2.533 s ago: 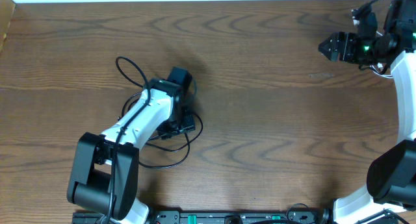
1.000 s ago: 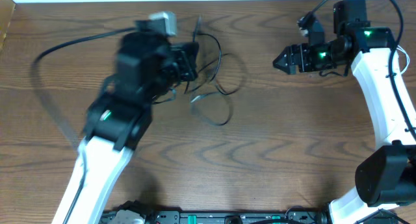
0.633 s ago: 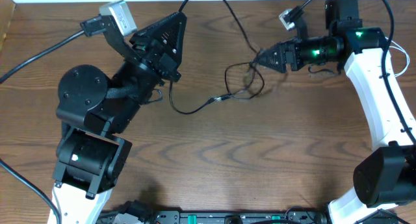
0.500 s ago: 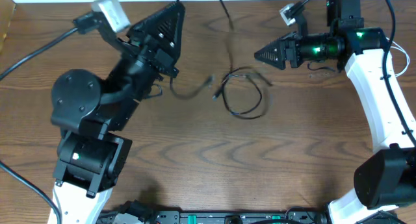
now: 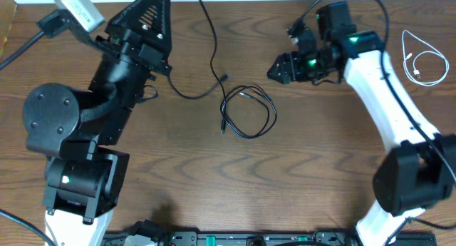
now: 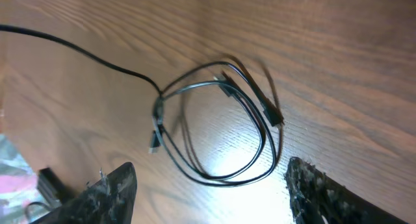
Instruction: Untangle cables
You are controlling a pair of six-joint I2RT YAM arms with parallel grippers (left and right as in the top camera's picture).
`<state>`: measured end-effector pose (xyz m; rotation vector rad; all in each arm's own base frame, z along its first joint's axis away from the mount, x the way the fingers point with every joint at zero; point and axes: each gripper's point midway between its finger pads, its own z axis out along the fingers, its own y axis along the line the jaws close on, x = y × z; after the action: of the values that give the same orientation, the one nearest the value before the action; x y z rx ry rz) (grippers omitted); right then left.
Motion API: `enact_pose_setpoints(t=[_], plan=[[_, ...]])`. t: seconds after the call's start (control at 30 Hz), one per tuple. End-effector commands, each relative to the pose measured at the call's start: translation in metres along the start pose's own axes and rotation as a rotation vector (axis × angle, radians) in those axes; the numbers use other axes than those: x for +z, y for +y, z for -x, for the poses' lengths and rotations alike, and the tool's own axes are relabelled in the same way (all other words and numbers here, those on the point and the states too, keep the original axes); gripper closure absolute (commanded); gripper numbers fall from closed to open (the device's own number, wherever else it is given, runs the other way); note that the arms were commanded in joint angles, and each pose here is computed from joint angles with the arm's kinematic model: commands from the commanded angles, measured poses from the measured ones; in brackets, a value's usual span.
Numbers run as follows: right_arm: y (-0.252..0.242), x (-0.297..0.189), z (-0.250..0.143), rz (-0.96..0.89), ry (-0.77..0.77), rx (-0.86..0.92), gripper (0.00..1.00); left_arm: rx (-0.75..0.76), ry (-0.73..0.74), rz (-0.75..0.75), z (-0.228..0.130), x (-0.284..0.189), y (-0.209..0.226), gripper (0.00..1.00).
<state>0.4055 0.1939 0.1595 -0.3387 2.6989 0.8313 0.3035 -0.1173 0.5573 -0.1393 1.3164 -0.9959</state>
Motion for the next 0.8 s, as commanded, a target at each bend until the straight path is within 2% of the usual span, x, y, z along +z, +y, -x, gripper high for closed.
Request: enact_pose_setpoints(t=[0.0,0.1,0.13,0.27,0.47,0.67,0.77], plan=[[0.002,0.043,-0.013,-0.013,0.079,0.009,0.32,0.013,-0.053,-0.031,0.020,-0.012,-0.017,0.93],[0.016,0.068,-0.026,0.021,0.138,-0.023,0.32,0.018,-0.061,-0.021,0.023,-0.013,-0.014,0.92],[0.025,0.081,-0.034,0.034,0.168,-0.086,0.28,0.023,-0.070,-0.010,0.026,-0.013,-0.011,0.92],[0.054,0.097,-0.063,0.080,0.256,-0.350,0.25,0.046,-0.118,0.025,0.042,-0.020,-0.002,0.93],[0.071,0.132,-0.097,0.080,0.355,-0.466,0.26,0.048,-0.172,0.048,0.059,-0.032,0.001,0.93],[0.073,0.172,-0.131,0.063,0.450,-0.509,0.41,0.065,-0.162,0.043,0.062,-0.043,-0.003,0.93],[0.080,0.181,-0.133,0.043,0.437,-0.555,0.59,0.081,-0.165,0.036,0.065,-0.049,-0.006,0.92]])
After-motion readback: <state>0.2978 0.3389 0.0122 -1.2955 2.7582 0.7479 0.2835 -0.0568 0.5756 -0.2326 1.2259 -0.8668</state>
